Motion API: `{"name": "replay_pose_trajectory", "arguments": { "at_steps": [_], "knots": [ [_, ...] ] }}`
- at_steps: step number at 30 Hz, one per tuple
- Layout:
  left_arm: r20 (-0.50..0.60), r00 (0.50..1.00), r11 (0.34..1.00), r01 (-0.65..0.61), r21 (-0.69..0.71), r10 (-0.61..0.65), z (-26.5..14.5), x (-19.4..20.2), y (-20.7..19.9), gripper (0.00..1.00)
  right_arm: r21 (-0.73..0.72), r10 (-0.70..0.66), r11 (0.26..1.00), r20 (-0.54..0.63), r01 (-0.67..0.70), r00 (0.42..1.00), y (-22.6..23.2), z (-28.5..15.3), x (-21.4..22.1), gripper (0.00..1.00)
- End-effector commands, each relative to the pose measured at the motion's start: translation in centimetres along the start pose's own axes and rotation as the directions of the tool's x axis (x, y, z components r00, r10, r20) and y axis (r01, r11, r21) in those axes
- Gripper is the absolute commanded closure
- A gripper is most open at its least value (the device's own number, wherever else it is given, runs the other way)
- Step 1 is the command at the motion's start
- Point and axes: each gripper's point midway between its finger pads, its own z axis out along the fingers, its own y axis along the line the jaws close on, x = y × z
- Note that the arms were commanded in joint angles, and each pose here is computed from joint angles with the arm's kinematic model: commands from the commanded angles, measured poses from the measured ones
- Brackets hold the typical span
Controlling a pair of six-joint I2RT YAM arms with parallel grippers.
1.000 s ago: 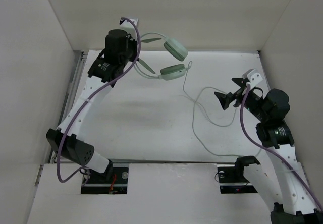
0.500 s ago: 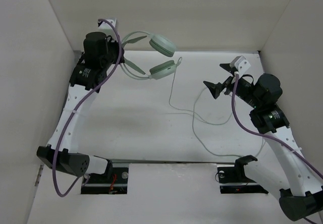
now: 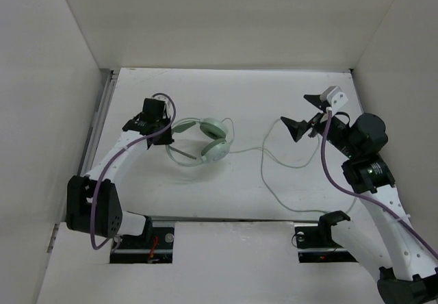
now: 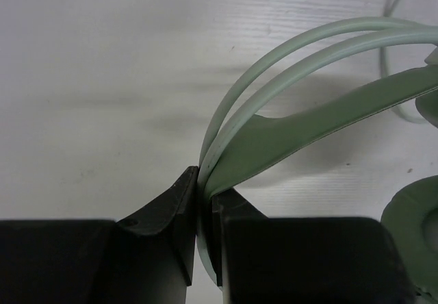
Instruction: Wrap the headphones
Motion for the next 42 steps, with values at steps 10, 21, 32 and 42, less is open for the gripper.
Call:
{"name": "replay_pose_trajectory", "arguments": {
  "at_steps": [10,21,32,42],
  "knots": [
    [-0.014,0.997,0.994,0.073,0.083,-0.072,3.1,1.9,-2.5,1.00,0.075,0.083,0.993,0.050,-0.087,0.995,-1.5,-0.8,0.3,0.00],
    [-0.100,0.994,0.994,0.043,0.101,-0.033,6.3,4.4,-4.5,1.00,0.162,0.096,0.981,0.062,-0.105,0.993,-3.4,-2.6,0.2,0.00],
    [-0.147,0.989,0.995,0.032,0.098,-0.017,8.6,5.0,-5.3,0.94,0.235,0.096,0.966,0.075,-0.111,0.993,-4.8,-4.3,-0.1,0.00],
    [-0.180,0.982,0.994,-0.044,0.099,0.061,9.5,5.9,-5.0,0.78,0.256,0.090,0.961,0.081,-0.108,0.993,-5.2,-4.7,-0.3,0.00]
  ]
}}
